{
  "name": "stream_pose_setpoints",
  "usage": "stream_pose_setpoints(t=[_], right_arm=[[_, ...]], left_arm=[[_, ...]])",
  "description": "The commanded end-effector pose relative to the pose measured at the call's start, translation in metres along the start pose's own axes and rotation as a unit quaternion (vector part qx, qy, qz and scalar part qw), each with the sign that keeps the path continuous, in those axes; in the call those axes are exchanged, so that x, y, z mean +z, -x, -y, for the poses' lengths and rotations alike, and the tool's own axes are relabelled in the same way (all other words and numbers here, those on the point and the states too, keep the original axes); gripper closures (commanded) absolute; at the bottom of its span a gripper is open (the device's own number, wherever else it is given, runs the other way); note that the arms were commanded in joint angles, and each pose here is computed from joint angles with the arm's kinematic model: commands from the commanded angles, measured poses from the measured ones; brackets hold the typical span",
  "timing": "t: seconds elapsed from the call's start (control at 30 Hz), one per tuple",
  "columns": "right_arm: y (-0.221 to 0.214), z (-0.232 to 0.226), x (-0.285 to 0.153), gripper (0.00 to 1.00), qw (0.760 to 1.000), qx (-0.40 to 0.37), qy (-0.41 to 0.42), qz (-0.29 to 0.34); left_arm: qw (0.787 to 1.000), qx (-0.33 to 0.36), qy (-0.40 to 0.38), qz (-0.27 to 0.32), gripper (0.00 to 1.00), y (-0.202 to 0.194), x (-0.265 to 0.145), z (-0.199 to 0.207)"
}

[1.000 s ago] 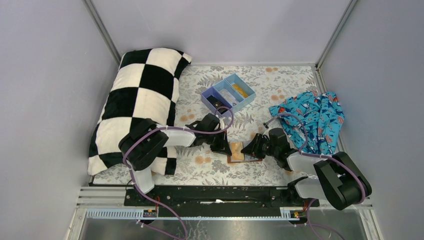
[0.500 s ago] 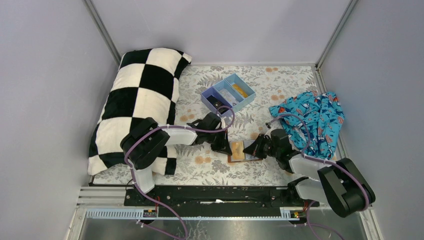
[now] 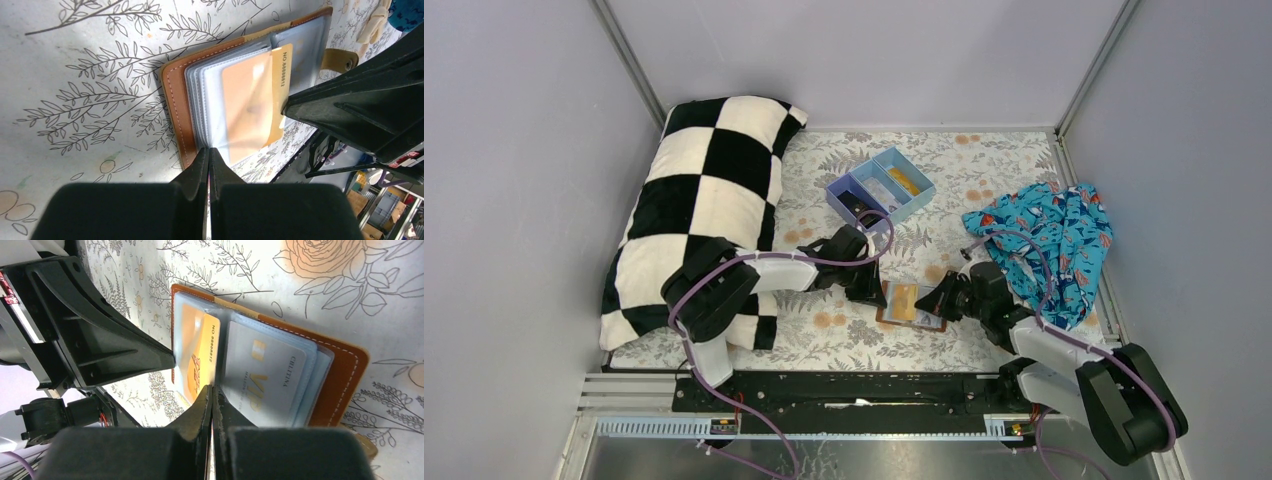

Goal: Take the credit cards out of the card holder
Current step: Remove the credit card from the card holder.

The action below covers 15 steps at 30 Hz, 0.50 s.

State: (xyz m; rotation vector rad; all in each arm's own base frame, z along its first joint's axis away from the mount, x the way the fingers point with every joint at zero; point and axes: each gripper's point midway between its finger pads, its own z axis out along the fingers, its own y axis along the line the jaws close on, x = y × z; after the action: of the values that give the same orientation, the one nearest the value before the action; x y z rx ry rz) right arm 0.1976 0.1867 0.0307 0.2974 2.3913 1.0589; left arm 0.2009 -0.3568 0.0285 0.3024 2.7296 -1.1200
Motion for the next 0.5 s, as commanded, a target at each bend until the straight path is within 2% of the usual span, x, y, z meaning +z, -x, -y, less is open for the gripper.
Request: stream_pose_setpoints(t=[0.0, 0.23, 0.37, 0.47], right_arm=[[0.006, 0.007, -0.006, 1.00, 1.000, -0.011, -0.017, 0.018], [0.003, 0.012, -0.016, 1.00, 0.999, -0.011, -0.020, 0.024], [0.000, 0.014, -0.017, 1.00, 1.000, -0.006, -0.021, 0.023], [0.000, 0.015, -0.017, 1.00, 1.000, -0.005, -0.020, 0.022]], left_arm=[[0.999, 0.026, -0.002, 0.033, 1.00, 0.014, -0.011, 0.009], [0.999, 0.023, 0.007, 0.035, 1.00, 0.011, -0.018, 0.007], [0.998, 0.027, 0.013, 0.060, 0.80, 0.021, -0.029, 0.016], [0.996, 0.038, 0.009, 0.085, 0.76, 0.031, -0.039, 0.029]])
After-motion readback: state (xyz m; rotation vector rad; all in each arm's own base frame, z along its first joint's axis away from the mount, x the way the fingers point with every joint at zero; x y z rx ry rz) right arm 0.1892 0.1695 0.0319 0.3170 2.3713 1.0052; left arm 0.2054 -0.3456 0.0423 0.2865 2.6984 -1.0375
